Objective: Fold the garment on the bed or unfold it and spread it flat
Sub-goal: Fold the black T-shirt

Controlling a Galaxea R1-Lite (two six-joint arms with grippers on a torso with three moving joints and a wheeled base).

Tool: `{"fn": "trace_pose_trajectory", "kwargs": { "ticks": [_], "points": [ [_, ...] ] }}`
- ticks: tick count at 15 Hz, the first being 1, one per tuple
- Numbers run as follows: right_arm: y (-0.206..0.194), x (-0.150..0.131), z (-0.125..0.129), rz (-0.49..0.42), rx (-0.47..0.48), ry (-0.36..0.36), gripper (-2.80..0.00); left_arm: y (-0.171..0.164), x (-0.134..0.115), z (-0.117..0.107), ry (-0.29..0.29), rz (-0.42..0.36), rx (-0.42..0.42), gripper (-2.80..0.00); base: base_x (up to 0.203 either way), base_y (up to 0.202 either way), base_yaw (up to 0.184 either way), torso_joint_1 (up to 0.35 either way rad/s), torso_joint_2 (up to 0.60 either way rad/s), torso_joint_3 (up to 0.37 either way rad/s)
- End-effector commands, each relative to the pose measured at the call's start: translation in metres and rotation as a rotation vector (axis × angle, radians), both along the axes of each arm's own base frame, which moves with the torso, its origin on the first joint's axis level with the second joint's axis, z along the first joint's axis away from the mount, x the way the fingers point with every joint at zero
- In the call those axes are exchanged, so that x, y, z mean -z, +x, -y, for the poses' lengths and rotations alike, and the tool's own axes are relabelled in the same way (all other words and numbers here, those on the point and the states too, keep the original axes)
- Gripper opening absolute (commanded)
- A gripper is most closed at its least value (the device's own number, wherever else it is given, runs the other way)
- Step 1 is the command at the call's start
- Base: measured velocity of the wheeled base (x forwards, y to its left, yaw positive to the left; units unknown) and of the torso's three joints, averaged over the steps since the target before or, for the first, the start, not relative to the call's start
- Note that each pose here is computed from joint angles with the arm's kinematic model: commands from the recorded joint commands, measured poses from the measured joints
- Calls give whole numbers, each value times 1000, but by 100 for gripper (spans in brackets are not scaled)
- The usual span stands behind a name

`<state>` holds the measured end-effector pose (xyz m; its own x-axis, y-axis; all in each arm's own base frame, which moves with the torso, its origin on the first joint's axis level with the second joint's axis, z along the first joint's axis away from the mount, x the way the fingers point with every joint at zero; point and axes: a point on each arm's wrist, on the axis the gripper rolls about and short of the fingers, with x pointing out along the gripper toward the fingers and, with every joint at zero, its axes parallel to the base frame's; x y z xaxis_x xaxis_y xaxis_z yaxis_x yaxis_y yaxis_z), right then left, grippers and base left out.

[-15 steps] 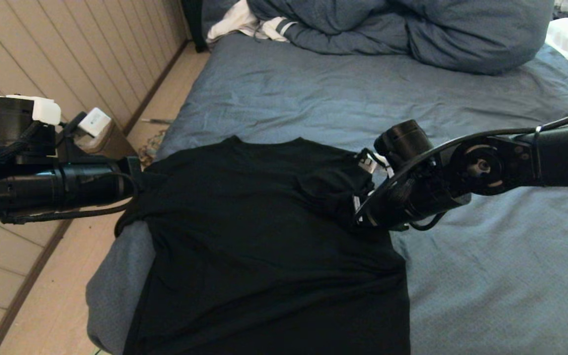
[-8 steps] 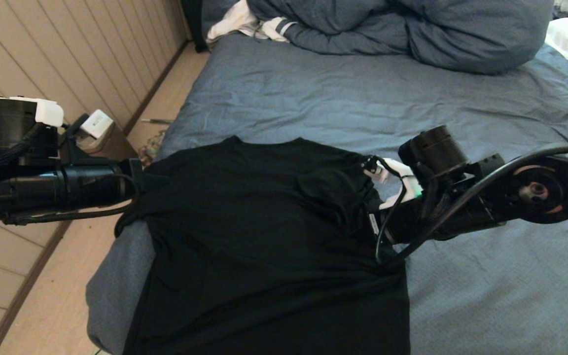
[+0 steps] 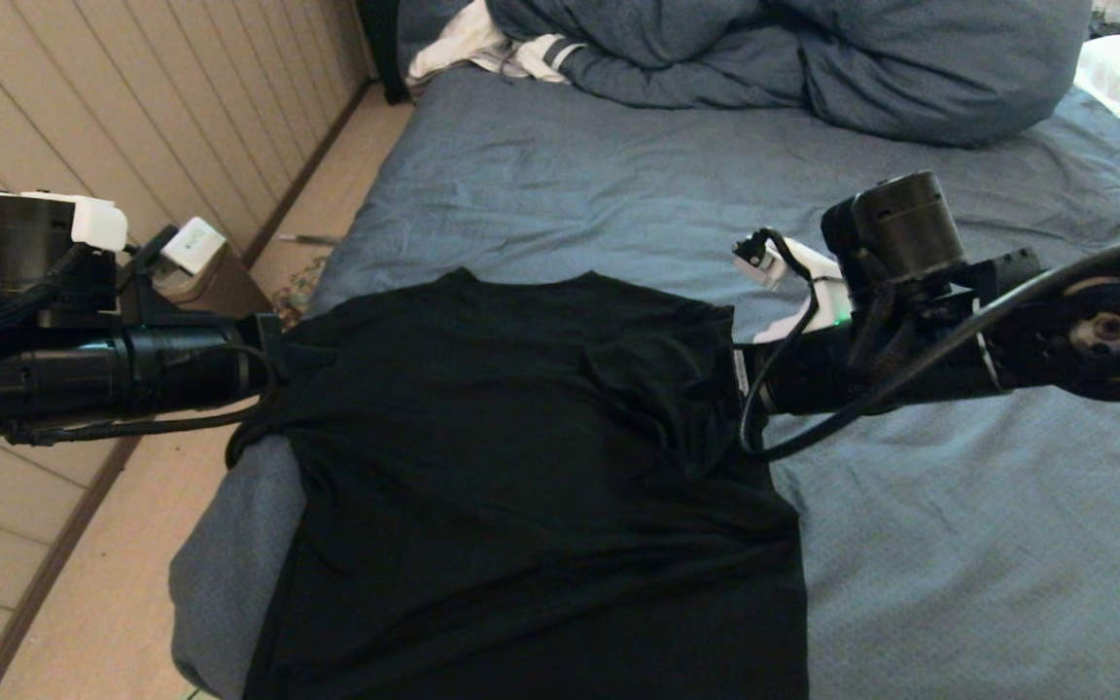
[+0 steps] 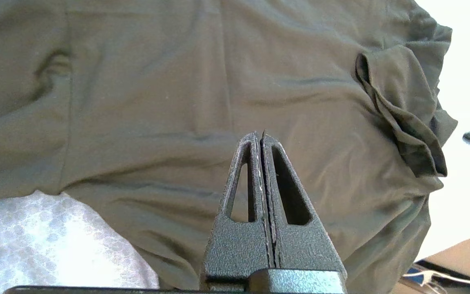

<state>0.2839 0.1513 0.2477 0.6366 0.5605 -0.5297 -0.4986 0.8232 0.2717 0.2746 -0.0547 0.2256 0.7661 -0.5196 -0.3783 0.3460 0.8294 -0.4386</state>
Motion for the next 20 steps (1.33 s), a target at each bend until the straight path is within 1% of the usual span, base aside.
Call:
{"fn": "trace_pose_trajectory", "kwargs": {
  "ticks": [1,3,4,6,10,12,14,16,17,18,20],
  "points": [
    [28,-3,-15,12,14,18,-280,0,-2,0,-4,7,1,-280,0,0,0,0,0,0],
    [48,-4,-28,4,37,7,-280,0,-3,0,-4,10,1,-280,0,0,0,0,0,0],
    [59,1,-37,-8,59,-19,0,0,-3,0,-4,8,1,-280,0,0,0,0,0,0],
    [74,9,-49,-1,106,-64,0,0,-2,0,-4,7,1,-280,0,0,0,0,0,0],
    [81,21,-63,-1,90,-92,0,1,0,0,-6,-3,0,-280,0,0,0,0,0,0],
    [83,22,-70,8,79,-95,0,1,1,0,-7,-5,-1,-280,0,0,0,0,0,0],
    [89,29,-76,21,93,-120,0,1,1,0,-8,-5,0,-280,0,0,0,0,0,0],
    [92,30,-82,56,116,-159,0,1,1,0,-8,-5,0,-280,0,0,0,0,0,0],
    [90,29,-85,65,115,-167,0,1,1,0,-8,-6,0,-280,0,0,0,0,0,0],
    [89,29,-87,68,111,-171,-280,2,3,1,-7,-11,1,-280,0,0,0,0,0,0],
    [88,29,-87,75,119,-178,-280,3,4,1,-6,-13,2,-280,0,0,0,0,0,0]
  ]
}}
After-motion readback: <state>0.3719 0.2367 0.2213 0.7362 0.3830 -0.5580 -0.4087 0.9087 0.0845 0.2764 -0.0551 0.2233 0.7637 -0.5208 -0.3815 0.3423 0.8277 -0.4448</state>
